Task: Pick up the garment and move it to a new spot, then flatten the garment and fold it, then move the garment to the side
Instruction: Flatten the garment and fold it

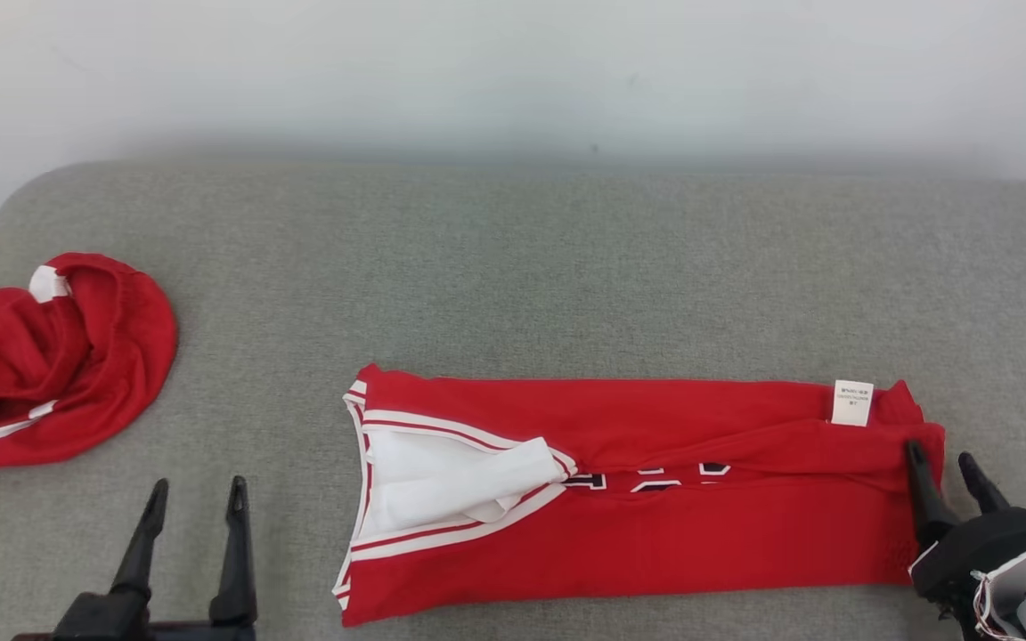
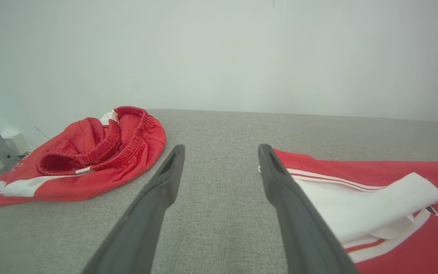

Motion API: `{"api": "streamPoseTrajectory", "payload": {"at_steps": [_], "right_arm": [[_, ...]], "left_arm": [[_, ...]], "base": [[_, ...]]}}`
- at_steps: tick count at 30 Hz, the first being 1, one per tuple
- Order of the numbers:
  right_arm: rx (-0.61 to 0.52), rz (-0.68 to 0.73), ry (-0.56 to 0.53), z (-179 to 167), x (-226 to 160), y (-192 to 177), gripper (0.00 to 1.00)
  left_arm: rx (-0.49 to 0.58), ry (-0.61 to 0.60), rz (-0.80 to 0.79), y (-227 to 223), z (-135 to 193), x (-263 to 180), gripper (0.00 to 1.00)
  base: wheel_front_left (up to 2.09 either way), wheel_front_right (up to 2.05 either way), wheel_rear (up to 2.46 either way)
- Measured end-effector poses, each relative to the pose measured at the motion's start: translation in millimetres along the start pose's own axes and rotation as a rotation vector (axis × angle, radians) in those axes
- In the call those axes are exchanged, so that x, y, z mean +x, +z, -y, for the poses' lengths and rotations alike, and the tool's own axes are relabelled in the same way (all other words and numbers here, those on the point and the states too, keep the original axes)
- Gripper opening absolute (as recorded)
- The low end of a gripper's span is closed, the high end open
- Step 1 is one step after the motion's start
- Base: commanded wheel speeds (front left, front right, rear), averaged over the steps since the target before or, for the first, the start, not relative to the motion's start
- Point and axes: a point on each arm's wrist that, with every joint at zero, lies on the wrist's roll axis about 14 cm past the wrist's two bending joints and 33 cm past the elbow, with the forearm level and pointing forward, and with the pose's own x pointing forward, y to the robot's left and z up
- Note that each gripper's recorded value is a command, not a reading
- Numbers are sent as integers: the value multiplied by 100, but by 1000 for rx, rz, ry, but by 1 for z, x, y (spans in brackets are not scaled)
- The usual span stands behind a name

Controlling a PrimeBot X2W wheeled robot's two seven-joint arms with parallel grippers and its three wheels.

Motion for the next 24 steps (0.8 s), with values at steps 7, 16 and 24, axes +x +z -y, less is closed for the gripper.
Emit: {"api": "streamPoseTrajectory", "payload": {"at_steps": [7, 16, 24], "right_arm": [[4, -75, -10, -6, 4, -17, 100], [11, -168, -21, -12, 5, -39, 5], [29, -94, -55, 2, 1, -21, 0]], "left_arm": [[25, 58, 13, 5, -22, -19, 100], [10, 71, 10, 2, -21, -29, 100], [7, 70, 15, 2, -19, -26, 100]], "base": [[0, 0, 0], [0, 0, 0], [0, 0, 0]]}}
